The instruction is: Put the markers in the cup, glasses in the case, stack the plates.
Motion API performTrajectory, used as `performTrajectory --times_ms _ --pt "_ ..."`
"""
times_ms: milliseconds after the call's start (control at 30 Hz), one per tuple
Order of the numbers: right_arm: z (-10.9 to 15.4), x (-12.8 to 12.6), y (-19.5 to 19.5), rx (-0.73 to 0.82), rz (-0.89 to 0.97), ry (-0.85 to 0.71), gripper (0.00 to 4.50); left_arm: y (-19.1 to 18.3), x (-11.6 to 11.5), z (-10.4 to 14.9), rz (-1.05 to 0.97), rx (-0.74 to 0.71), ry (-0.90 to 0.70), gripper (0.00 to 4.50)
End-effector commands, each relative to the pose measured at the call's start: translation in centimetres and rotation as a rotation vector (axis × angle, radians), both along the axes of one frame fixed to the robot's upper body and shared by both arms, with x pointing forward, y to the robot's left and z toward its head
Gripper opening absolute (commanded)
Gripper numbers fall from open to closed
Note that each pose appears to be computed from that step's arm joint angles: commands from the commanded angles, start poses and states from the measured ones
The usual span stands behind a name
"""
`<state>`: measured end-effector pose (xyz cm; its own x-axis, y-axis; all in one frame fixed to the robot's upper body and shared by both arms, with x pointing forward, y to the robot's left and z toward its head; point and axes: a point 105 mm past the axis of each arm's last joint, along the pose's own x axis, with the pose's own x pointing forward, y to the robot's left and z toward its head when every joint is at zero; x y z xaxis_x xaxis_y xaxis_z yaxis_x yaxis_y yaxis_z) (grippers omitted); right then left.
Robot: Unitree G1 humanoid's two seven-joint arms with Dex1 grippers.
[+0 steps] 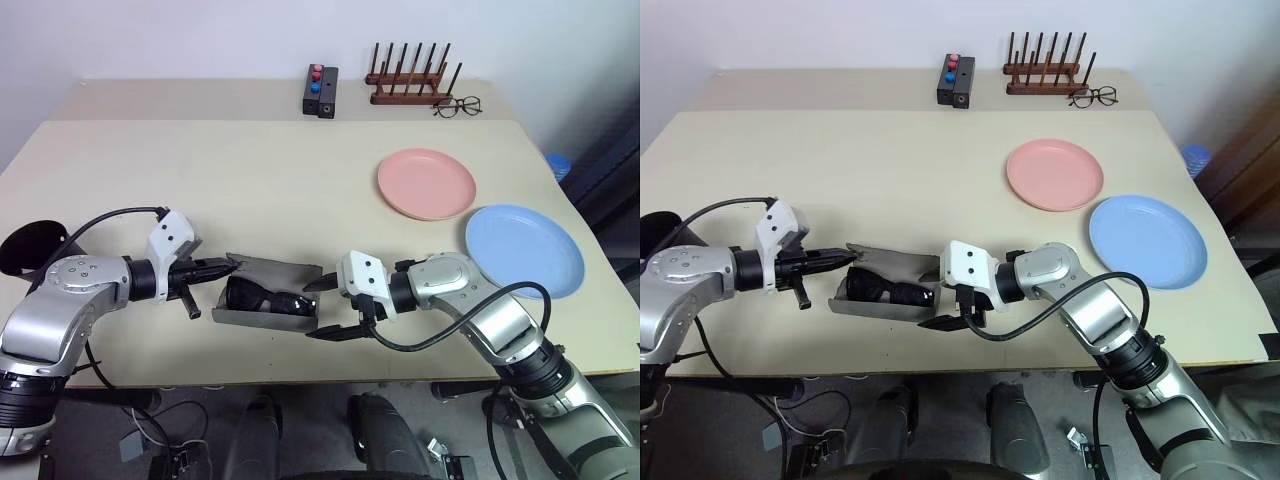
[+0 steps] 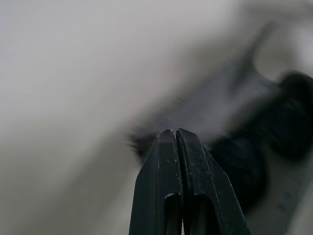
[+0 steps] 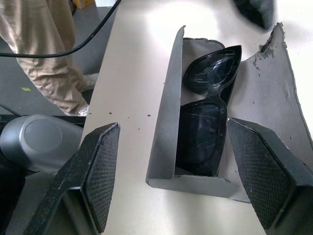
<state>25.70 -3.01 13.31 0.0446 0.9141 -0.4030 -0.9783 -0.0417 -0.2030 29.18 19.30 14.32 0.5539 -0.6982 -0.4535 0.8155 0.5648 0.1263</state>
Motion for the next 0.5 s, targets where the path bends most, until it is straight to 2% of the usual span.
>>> performTrajectory --times_ms 33,200,333,500 --pt "1.0 -0.2 0.3 0.028 0.011 -0.037 3.53 0.0 1.1 0.5 -0.012 0.069 -0.069 0.03" --pt "1.0 -0.2 0.3 0.029 0.006 -0.036 3.53 -0.2 1.5 -0.5 -0.042 0.113 -0.056 0.03" --pt "1.0 -0.1 0.3 0.029 0.003 -0.040 3.53 -0.4 0.4 -1.1 -0.115 0.131 -0.003 0.03" --pt "1.0 -0.1 0.4 0.031 0.004 -0.039 3.53 -0.2 -1.0 -0.5 -0.187 0.109 0.052 0.03"
